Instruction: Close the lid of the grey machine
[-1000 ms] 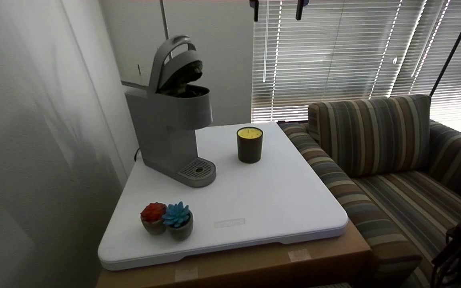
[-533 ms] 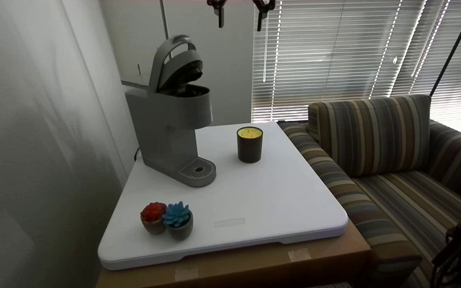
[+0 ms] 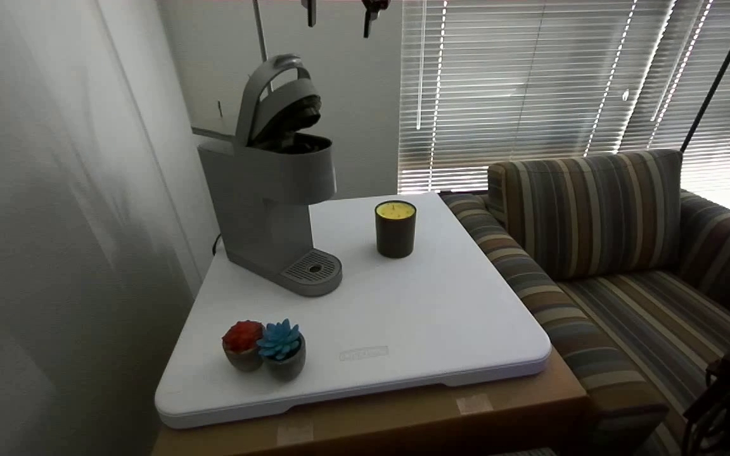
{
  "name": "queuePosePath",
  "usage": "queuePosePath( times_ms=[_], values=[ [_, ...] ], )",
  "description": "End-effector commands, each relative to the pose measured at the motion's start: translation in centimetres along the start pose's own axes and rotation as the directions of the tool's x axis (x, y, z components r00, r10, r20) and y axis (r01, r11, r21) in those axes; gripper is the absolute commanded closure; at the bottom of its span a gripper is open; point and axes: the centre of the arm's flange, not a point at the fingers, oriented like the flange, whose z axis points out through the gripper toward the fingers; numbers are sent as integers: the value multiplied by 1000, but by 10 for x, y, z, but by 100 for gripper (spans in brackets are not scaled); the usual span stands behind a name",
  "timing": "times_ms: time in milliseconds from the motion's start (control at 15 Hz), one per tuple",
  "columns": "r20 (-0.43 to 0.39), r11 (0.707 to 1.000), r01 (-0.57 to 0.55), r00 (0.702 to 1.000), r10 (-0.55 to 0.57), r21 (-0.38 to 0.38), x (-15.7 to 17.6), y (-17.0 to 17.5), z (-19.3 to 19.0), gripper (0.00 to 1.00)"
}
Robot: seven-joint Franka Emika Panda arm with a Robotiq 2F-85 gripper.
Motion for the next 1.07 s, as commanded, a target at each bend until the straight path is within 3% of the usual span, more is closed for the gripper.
queuePosePath(
  times_ms=[0, 67, 133, 200, 600, 867, 1000],
  values=[
    [-20, 997, 66, 998, -65, 43, 21, -57, 8, 0],
    [-19, 995, 83, 996, -82, 55, 19, -65, 9, 0],
    [-19, 993, 99, 995, -98, 66, 15, -73, 10, 25],
    [-21, 991, 115, 993, -113, 74, 9, -80, 10, 26],
    [-21, 978, 175, 985, -174, 115, -24, -106, 11, 68],
    [32, 984, 152, 987, -155, 92, -43, -110, 9, 97],
    [67, 989, 139, 987, -143, 53, -51, -107, 6, 100]
  ],
)
